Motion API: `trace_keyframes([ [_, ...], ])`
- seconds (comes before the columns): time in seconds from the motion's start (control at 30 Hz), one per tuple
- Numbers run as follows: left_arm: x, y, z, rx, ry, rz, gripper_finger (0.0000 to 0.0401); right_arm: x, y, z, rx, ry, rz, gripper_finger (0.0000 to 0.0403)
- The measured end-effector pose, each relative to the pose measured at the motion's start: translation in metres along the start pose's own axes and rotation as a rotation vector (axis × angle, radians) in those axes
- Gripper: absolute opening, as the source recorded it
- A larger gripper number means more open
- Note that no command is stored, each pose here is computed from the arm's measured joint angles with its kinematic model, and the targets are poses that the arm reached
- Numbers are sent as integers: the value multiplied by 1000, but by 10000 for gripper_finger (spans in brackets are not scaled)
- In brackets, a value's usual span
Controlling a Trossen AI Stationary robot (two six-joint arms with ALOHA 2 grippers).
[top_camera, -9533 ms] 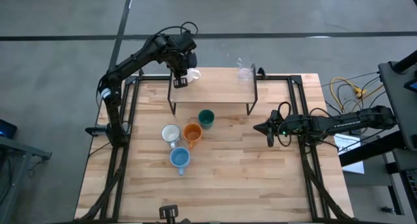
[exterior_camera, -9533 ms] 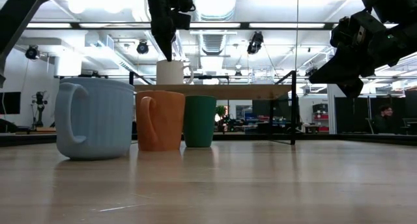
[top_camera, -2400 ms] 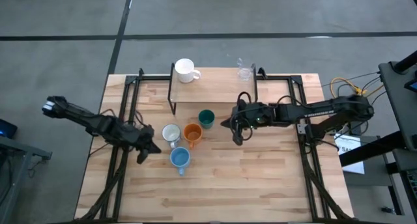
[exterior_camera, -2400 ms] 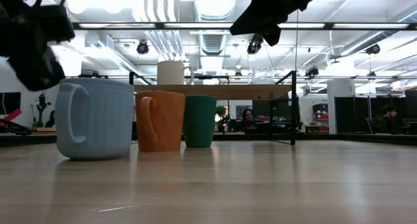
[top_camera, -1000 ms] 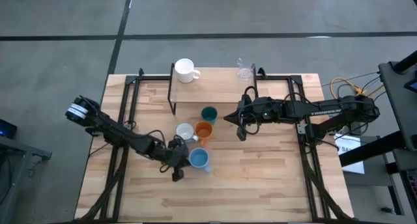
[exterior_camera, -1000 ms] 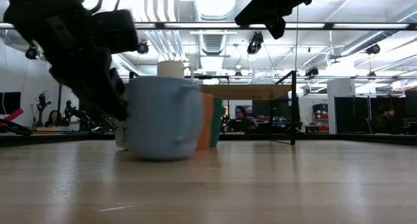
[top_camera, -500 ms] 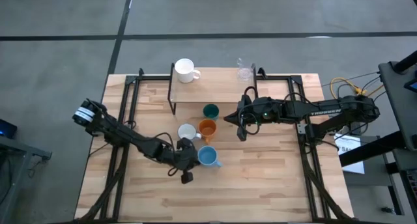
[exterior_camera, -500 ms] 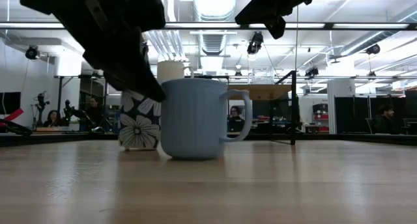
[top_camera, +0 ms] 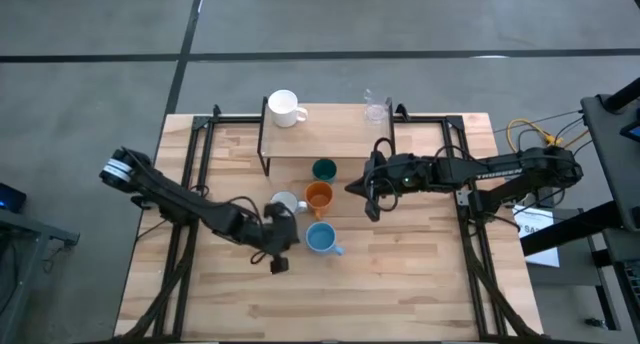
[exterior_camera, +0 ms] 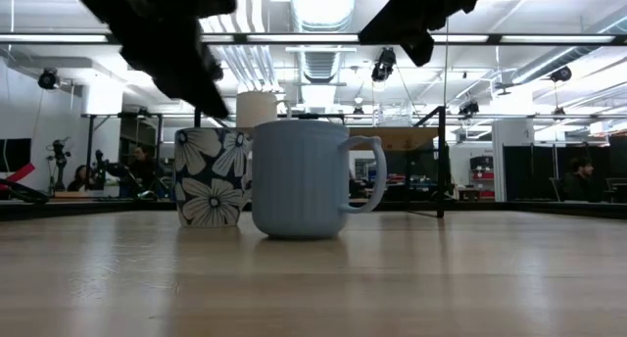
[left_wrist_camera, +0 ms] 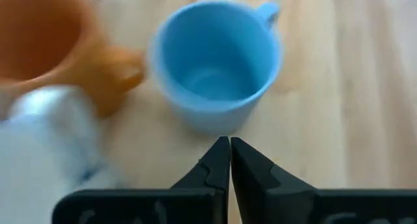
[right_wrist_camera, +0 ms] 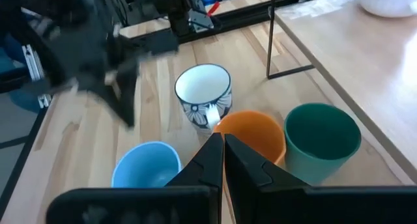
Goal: Stack small to large cups/mugs on shelf
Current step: Put the blue mug on the shelf
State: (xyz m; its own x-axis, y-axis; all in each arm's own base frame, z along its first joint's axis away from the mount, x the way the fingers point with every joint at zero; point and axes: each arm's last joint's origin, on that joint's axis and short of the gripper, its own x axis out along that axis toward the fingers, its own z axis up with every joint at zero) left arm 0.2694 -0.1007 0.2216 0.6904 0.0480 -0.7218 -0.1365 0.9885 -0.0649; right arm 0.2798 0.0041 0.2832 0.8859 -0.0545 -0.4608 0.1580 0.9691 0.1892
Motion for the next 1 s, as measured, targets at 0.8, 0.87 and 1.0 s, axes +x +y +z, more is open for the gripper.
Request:
trace_keyframes([
  [0.8,-81,26,-94,-226,54,61,0,5,2,-21,18,58,6,9],
  [0.87,-74,24,-107,-261,30,67,0,5,2,-21,17,58,5,9],
  [1.0,-63,22,-121,-340,-92,69,0,5,2,-21,14,56,3,9],
])
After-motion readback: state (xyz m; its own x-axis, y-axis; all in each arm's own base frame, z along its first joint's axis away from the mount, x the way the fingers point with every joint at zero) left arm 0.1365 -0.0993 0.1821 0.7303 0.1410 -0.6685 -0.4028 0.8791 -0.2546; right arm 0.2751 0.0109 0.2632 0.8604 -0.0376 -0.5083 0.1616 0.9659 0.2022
